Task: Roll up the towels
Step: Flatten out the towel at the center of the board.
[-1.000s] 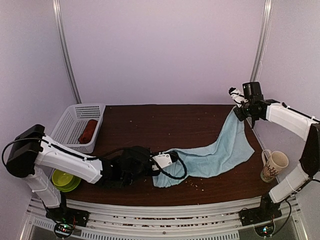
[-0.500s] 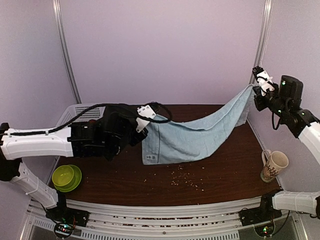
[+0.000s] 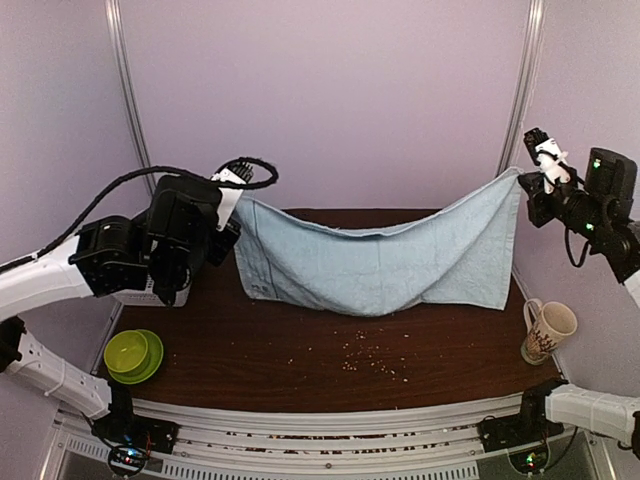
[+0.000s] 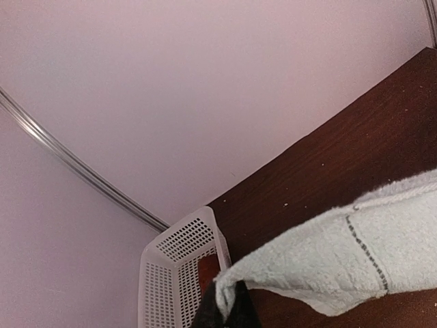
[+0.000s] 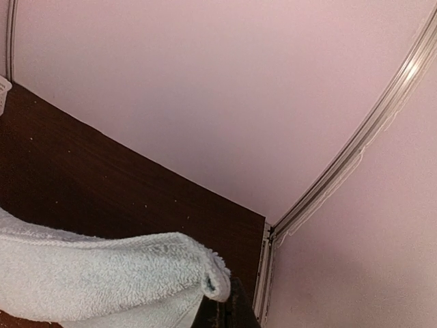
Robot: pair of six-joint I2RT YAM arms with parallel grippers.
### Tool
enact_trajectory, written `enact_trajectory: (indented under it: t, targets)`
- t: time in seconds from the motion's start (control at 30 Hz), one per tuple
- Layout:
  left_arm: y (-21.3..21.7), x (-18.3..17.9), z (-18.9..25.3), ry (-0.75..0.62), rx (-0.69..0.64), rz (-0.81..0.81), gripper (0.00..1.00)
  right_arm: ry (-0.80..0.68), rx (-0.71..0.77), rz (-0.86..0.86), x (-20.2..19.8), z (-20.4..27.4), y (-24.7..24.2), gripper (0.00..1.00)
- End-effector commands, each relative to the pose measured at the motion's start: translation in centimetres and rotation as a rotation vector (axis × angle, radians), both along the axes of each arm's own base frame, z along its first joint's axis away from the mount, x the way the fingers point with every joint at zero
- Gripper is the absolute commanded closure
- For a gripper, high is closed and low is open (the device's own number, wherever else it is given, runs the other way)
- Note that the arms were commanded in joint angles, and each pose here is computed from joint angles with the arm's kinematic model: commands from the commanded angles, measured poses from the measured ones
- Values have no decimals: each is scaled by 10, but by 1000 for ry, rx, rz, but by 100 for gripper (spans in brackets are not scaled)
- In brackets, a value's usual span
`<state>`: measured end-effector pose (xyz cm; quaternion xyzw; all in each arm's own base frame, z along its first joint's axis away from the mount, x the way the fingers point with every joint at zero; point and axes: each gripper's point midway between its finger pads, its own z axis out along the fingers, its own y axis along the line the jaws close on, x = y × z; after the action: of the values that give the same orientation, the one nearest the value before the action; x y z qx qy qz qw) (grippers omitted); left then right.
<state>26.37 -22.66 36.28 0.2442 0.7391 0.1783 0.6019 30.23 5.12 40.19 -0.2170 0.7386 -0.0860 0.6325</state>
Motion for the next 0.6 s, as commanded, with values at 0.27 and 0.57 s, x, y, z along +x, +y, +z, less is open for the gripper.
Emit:
enact_trajectory:
  t: [0.27, 0.57]
  targets:
    - [16, 172, -172, 431, 78, 83, 100, 429, -141, -229, 160, -202, -12, 100]
    - [24, 277, -226, 424, 138, 228, 100, 468, -224, -350, 241, -262, -21, 100]
